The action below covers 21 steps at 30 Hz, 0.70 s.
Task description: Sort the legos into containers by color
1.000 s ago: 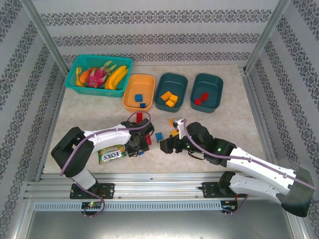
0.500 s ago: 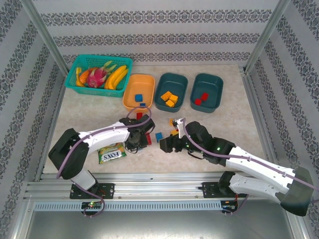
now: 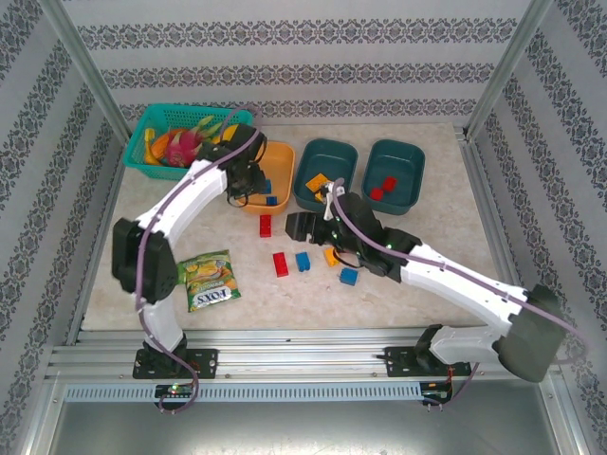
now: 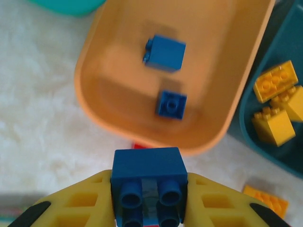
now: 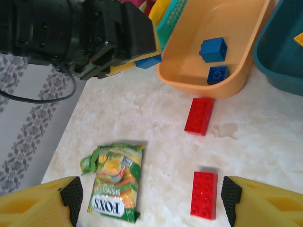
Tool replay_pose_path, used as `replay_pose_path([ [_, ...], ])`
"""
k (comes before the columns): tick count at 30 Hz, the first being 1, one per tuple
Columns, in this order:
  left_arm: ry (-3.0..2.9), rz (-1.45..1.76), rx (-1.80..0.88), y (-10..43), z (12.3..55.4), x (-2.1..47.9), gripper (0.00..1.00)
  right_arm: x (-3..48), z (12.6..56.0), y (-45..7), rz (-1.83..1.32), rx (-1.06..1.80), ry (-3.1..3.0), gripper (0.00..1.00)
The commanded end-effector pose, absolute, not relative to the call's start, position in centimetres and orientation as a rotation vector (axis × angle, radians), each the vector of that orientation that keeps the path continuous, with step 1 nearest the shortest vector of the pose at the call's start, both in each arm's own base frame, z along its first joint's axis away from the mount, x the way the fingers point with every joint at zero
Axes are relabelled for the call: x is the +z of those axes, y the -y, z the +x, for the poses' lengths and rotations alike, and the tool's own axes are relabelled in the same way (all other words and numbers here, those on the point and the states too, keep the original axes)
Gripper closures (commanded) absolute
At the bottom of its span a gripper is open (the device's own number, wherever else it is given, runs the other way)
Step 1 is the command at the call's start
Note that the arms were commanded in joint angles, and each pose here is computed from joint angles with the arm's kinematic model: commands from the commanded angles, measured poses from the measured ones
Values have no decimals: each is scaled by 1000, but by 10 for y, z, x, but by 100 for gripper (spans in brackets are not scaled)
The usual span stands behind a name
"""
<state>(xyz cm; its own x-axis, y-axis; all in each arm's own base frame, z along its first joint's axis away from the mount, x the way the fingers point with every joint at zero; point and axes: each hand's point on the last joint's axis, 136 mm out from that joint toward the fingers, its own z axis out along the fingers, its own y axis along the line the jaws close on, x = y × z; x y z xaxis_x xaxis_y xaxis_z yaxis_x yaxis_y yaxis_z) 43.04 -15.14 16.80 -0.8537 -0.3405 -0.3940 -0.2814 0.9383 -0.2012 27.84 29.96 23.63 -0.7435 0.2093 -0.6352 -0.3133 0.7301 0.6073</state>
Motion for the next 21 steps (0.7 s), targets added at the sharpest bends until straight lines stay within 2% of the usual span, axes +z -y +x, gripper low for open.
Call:
replay_pose_path([
  [1, -2740, -324, -74, 141, 446, 152, 78, 255, 296, -310, 0, 1028, -2196, 21],
  [6, -2796, -312, -22, 141, 471, 121, 79, 254, 302, -311, 0, 1018, -2211, 21],
  [19, -2901, -277, 145, 132, 478, 60, 79, 226, 301, -300, 67, 1003, -2275, 22],
  [21, -2915, -266, 158, 132, 478, 54, 76, 222, 301, -301, 70, 1008, -2288, 22],
])
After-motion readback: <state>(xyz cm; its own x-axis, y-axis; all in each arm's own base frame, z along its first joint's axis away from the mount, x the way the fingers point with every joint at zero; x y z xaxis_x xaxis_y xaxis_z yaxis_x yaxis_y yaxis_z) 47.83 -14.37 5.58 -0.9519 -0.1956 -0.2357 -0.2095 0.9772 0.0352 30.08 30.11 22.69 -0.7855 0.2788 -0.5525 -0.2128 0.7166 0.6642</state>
